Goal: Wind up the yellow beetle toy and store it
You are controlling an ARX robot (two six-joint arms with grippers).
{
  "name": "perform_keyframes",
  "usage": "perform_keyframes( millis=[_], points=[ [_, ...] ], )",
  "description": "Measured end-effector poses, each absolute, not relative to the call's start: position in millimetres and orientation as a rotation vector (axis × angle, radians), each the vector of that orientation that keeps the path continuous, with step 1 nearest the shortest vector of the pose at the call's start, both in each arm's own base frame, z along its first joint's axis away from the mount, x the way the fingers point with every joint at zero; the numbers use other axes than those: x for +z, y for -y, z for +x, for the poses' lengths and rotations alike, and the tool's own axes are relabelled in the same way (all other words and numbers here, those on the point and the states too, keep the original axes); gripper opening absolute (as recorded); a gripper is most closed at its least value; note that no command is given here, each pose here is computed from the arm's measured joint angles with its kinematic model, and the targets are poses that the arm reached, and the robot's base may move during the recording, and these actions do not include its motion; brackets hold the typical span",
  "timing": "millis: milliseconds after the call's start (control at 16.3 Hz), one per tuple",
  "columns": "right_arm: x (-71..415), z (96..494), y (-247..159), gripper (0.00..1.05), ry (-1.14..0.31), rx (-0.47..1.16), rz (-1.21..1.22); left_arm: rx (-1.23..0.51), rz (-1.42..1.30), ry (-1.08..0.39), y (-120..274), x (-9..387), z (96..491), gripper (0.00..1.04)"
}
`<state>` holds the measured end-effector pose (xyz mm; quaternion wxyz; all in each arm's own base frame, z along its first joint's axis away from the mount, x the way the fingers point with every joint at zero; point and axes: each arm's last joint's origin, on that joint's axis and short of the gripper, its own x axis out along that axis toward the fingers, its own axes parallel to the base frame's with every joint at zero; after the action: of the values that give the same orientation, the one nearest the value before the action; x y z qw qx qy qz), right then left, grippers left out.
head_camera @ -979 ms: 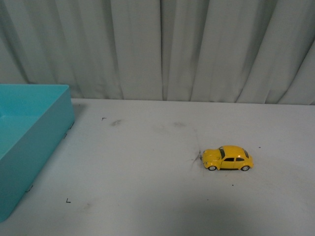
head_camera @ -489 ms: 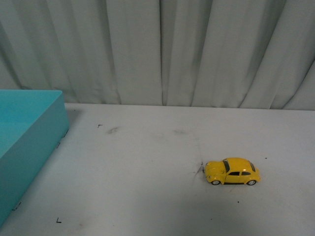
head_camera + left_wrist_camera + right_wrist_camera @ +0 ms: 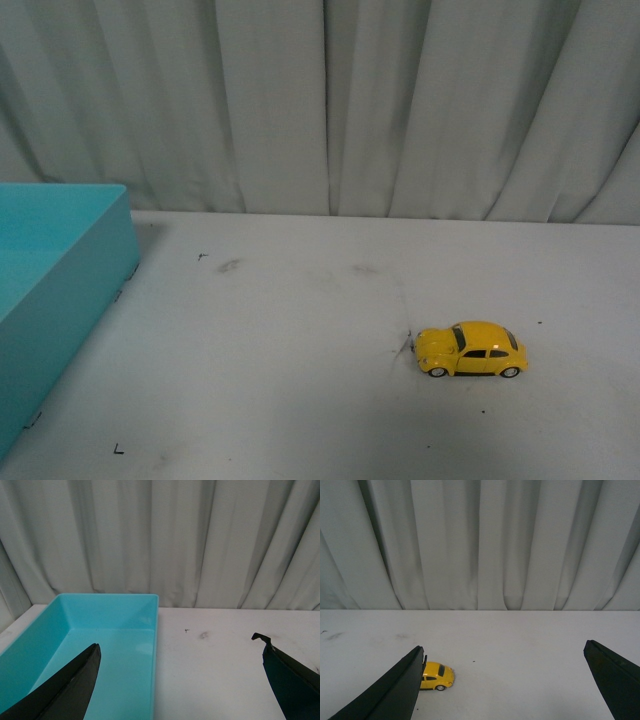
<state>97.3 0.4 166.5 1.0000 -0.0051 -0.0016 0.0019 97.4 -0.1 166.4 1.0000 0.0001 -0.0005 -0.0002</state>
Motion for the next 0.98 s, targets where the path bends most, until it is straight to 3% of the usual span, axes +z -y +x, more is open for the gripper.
perform_keyframes(
  millis=[306,367,428,551,673,795,979],
  points=[
    [165.3,97.4,0.0,0.98,-0.025,0.017,0.011,0.000,0.000,0.001,0.1,166.4,97.4,0.98],
    [174.2,115.0,14.8,0.98,-0.098,0.041,0.172,0.000,0.000,0.001,0.1,166.4,97.4,0.98],
    [187.8,131.2,28.9,0.98,-0.057,0.012,0.213,0.000,0.000,0.001,0.1,166.4,97.4,0.98],
    [216.9,179.6,60.1,0.98,0.043,-0.057,0.196,0.000,0.000,0.001,0.1,166.4,97.4,0.98],
    [219.0,242.5,75.0,0.98,0.038,-0.052,0.176,0.000,0.000,0.001,0.1,166.4,97.4,0.98],
    [200.8,313.3,65.1,0.98,-0.047,0.086,0.113,0.000,0.000,0.001,0.1,166.4,97.4,0.98],
    [175.6,379.8,17.2,0.98,-0.122,0.526,-0.088,0.000,0.000,0.001,0.1,166.4,97.4,0.98]
  ],
)
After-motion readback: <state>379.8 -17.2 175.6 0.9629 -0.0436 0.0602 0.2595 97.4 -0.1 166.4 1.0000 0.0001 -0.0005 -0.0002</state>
